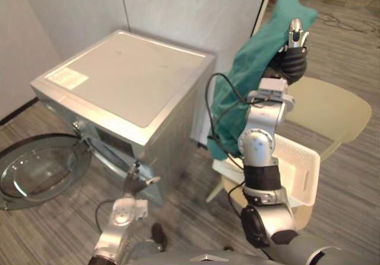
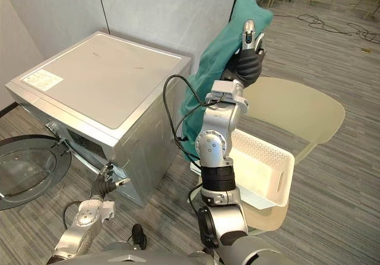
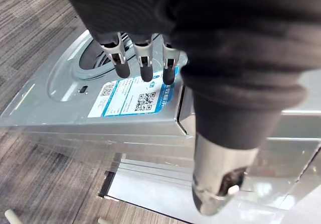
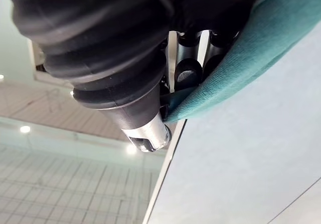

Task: Pick up the laundry basket with both hands and put the clothes into the washing machine.

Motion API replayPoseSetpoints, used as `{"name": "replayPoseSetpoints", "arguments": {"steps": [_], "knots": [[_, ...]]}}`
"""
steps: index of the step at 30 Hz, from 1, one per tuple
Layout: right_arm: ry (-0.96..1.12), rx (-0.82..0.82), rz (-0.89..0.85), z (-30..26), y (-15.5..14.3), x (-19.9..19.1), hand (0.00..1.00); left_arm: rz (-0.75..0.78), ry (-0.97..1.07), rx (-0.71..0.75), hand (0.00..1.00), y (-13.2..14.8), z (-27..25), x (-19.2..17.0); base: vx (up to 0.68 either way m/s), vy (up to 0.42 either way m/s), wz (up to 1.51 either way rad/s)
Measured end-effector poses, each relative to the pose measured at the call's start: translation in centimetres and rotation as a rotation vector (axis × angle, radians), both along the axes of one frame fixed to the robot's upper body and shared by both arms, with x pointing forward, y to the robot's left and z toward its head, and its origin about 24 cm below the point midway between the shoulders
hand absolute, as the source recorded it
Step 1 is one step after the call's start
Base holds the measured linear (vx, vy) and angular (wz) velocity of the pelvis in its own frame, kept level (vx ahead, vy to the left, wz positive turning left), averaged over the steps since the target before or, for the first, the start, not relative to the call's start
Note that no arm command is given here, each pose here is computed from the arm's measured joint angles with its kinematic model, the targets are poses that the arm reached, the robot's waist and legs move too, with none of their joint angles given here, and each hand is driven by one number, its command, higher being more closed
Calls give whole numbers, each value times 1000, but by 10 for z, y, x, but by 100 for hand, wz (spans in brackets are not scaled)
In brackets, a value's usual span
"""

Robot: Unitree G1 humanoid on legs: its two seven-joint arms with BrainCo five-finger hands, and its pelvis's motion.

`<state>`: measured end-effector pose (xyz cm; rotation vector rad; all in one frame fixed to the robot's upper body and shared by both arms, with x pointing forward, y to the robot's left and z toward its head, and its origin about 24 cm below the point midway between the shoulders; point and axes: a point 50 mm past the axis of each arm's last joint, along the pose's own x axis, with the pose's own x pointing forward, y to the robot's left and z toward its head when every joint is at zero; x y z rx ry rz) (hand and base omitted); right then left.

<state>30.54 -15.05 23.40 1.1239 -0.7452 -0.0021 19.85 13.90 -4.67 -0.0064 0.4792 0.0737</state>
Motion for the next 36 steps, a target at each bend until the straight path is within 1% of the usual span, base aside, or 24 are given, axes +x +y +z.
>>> {"name": "replayPoseSetpoints", "arguments": {"steps": [2, 5, 10, 11, 13, 15, 17, 19, 20, 21, 22, 23, 24, 25, 26, 27, 28, 29, 31, 34, 36], "knots": [[36, -14, 10, -8, 1, 1, 100, -32, 3, -2, 0, -4, 1, 1, -54, 21, 0], [108, -31, 17, -28, 1, -1, 100, -110, -2, -4, 0, -18, 3, 4, -19, 47, 6], [203, -52, 2, -53, -7, -4, 100, -202, -47, -26, 0, -33, 14, 15, -57, 72, 19], [211, -45, 1, -55, -7, -5, 100, -228, -87, -44, 0, -36, 24, 18, -109, 138, 38], [233, -45, -33, -60, -19, -6, 100, -298, -214, -132, 0, -53, 50, 22, -69, 95, -20], [298, -22, -41, -78, -22, -9, 100, -382, -455, -234, 0, -66, 94, 33, -68, 53, -44], [302, -16, -55, -79, -26, -10, 100, -367, -566, -283, 0, -62, 112, 35, -81, 20, -47], [282, -11, -68, -76, -29, -13, 100, -276, -555, -279, 0, -42, 103, 32, -69, -56, -55], [267, -2, -90, -74, -36, -15, 100, -174, -474, -256, 0, -22, 81, 26, -82, -125, -35], [249, 1, -121, -71, -44, -19, 100, -50, -325, -223, 0, -1, 46, 14, -111, -121, -20], [242, 9, -142, -71, -50, -23, 100, 16, -246, -209, 0, 10, 28, 6, -158, -70, 10], [241, 23, -185, -73, -60, -29, 100, 118, -125, -190, 0, 26, 3, -11, -205, -8, 32], [257, 38, -251, -80, -76, -41, 100, 283, 72, -143, 0, 56, -33, -47, -174, -19, 18], [256, 43, -278, -81, -83, -48, 100, 399, 167, -112, 0, 76, -48, -70, -100, -43, 2], [248, 42, -292, -80, -85, -52, 100, 483, 213, -98, 0, 89, -54, -84, 27, -93, -7], [229, 29, -312, -77, -89, -60, 100, 664, 262, -80, 0, 110, -59, -111, 59, -44, 15], [211, 27, -334, -74, -93, -63, 100, 820, 260, -60, 0, 127, -56, -130, 55, 1, 31], [225, 42, -351, -78, -96, -65, 100, 883, 255, -52, 0, 135, -55, -136, 25, 74, 43], [230, 72, -375, -81, -100, -67, 100, 1045, 174, -32, 0, 154, -39, -144, 11, 73, 39], [237, 100, -367, -82, -97, -65, 100, 1178, 20, 9, 0, 171, -10, -139, 43, 62, 26], [227, 129, -343, -80, -91, -57, 100, 1246, -127, 79, 0, 183, 21, -133, 57, 35, 7]]}}
